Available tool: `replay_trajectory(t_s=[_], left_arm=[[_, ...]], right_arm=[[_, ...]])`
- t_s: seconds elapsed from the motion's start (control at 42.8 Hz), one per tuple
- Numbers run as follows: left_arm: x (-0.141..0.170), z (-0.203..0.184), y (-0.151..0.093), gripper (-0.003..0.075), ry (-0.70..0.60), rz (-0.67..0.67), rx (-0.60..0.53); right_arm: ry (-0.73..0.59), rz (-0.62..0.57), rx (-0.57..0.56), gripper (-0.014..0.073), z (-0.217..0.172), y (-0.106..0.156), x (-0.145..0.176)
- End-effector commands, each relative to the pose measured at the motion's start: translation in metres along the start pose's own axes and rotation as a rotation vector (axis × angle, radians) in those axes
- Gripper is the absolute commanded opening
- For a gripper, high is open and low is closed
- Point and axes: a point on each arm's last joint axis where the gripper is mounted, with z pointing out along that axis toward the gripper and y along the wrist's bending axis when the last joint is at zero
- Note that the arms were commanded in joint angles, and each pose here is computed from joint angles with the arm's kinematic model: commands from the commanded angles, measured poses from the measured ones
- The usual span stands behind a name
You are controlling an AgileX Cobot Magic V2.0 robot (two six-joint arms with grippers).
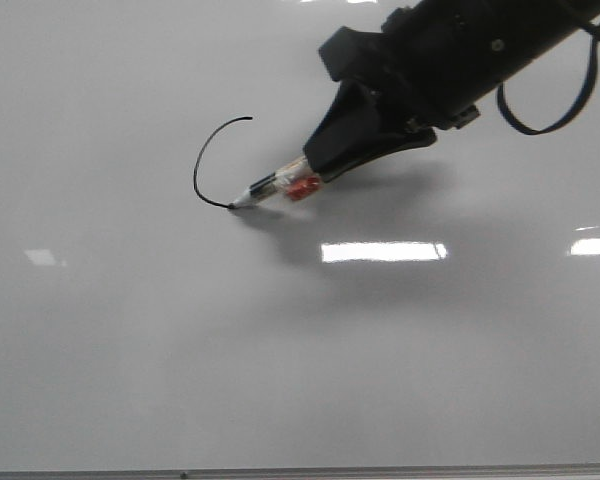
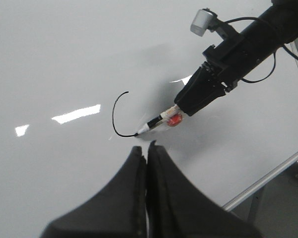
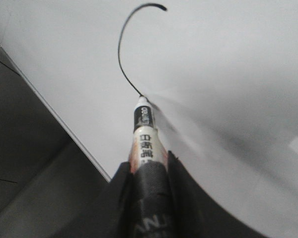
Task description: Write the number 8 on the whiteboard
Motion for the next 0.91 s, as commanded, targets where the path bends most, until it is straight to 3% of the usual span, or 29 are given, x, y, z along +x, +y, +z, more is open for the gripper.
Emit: replay_trajectory(t_s=[0.0, 0.233, 0.56, 0.724, 0.887], left_arm=[[-0.012, -0.001, 0.003, -0.0021, -0.059, -0.028, -0.03], [-0.012, -0.001, 0.002, -0.0021, -0.058, -0.028, -0.029], [-0.011, -0.001, 0.002, -0.0021, -0.055, -0.028, -0.024], [-0.011, -0.001, 0.002, -0.0021, -0.055, -0.028, -0.024], [-0.011, -0.001, 0.002, -0.0021, -0.055, -0.028, -0.024]], right_arm=[[-0.073, 0.001, 0.099, -0.0058, -0.02, -0.006, -0.003], [0.025, 0.018, 0.076, -0.0058, 0.002, -0.001, 0.024], [-0.014, -0.031, -0.053, -0.0058, 0.045, 0.04, -0.011], [-0.05, -0.026, -0.041, -0.0058, 0.034, 0.037, -0.018], [-0.116, 0.007, 0.04, -0.0058, -0.003, 0.012, -0.021]])
